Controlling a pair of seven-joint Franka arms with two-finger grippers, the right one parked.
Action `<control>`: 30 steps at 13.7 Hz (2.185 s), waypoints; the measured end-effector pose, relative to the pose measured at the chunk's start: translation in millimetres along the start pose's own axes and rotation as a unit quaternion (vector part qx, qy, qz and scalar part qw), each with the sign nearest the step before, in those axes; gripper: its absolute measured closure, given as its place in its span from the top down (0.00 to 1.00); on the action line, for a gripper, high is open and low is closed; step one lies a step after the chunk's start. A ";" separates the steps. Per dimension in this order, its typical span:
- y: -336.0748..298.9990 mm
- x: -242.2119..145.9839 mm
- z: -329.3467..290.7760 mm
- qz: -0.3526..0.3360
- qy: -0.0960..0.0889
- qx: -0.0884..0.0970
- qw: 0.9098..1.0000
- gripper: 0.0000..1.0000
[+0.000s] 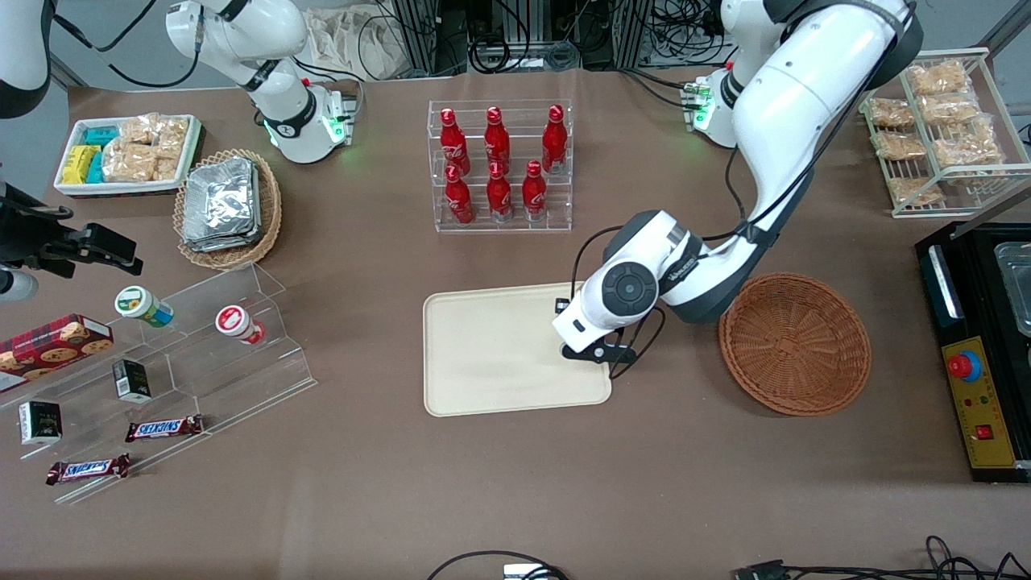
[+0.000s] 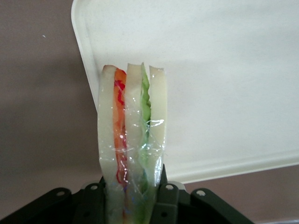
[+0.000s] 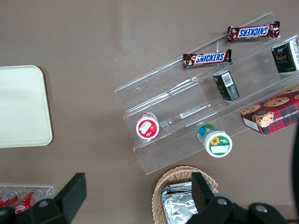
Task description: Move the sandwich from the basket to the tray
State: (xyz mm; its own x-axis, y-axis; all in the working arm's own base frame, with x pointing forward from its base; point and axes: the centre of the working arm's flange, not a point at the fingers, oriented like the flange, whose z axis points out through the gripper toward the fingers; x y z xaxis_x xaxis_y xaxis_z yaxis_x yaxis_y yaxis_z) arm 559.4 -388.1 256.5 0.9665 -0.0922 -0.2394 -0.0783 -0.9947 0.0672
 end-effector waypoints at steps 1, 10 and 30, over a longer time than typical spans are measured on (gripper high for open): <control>-1.2 1.8 7.4 0.001 -0.001 0.005 1.000 0.38; -9.7 19.3 35.0 -0.014 0.010 -0.002 1.000 0.51; -260.4 -64.8 -308.7 -0.031 0.029 0.102 0.994 1.00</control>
State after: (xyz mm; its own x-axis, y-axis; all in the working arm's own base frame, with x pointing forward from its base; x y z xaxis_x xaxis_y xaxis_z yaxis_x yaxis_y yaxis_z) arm 592.6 -108.9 553.5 0.9830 -0.0339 -0.1802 -0.0607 -0.9875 -0.1454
